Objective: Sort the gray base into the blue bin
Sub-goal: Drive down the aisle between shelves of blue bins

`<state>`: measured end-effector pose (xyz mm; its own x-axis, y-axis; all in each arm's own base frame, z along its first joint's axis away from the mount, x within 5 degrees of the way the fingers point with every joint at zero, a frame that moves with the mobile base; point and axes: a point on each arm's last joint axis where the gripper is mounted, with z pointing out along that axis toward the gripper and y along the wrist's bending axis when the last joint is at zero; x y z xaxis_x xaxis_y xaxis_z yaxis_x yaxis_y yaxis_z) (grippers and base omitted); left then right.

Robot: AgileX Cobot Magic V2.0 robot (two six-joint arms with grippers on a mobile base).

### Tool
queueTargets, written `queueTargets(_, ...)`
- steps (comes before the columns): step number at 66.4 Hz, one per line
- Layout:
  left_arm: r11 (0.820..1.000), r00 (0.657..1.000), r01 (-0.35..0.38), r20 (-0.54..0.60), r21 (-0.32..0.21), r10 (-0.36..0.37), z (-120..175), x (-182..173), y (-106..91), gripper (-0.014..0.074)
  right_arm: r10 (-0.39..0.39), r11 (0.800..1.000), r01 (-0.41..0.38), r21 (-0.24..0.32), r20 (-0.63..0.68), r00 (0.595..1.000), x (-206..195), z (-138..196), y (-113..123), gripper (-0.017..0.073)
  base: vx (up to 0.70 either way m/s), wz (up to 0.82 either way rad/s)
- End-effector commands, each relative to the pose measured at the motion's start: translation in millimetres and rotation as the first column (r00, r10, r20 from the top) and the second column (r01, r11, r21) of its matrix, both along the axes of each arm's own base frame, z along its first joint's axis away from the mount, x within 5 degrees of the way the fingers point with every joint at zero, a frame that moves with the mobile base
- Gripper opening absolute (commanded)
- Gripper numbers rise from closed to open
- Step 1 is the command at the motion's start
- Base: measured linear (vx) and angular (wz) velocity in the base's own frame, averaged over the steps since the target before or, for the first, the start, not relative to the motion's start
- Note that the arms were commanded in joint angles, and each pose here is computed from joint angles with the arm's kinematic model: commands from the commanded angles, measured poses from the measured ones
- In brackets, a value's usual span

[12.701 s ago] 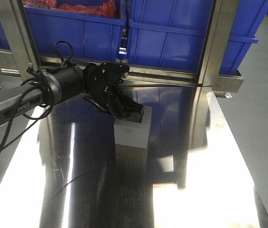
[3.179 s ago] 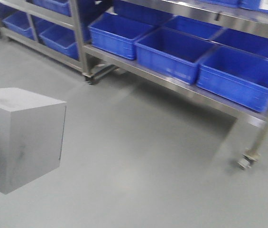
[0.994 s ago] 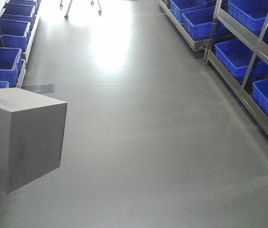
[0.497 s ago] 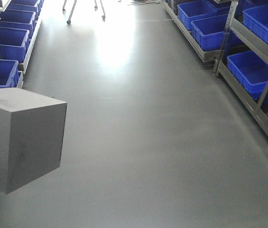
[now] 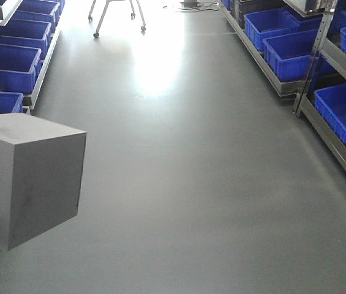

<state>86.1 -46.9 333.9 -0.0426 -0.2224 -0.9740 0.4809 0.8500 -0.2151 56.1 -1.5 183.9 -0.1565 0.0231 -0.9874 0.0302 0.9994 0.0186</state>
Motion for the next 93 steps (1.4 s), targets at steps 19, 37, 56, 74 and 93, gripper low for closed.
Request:
queueTargets(19, 0.996, 0.993, -0.011, 0.112, -0.085, 0.020, 21.0, -1.7, 2.8, -0.0006, -0.001, 1.000, 0.002, -0.020, 0.051, 0.999, 2.0, 4.8, -0.4, -0.0005, 0.40, 0.00)
queueTargets(37, 0.996, 0.993, -0.011, 0.112, -0.085, 0.020, 21.0, -1.7, 2.8, -0.0006, -0.001, 1.000, 0.002, -0.020, 0.051, 0.999, 2.0, 4.8, -0.4, -0.0005, 0.40, 0.00)
queueTargets(56, 0.996, 0.993, -0.011, 0.112, -0.085, 0.020, 21.0, -1.7, 2.8, -0.0006, -0.001, 1.000, 0.002, -0.020, 0.051, 0.999, 2.0, 4.8, -0.4, -0.0005, 0.41, 0.00)
queueTargets(74, 0.996, 0.993, -0.011, 0.112, -0.085, 0.020, 21.0, -1.7, 2.8, -0.0006, -0.001, 1.000, 0.002, -0.020, 0.051, 0.999, 2.0, 4.8, -0.4, -0.0005, 0.39, 0.00)
queueTargets(93, 0.996, 0.993, -0.011, 0.112, -0.085, 0.020, 21.0, -1.7, 2.8, -0.0006, -0.001, 1.000, 0.002, -0.020, 0.051, 0.999, 2.0, 4.8, -0.4, -0.0005, 0.36, 0.02)
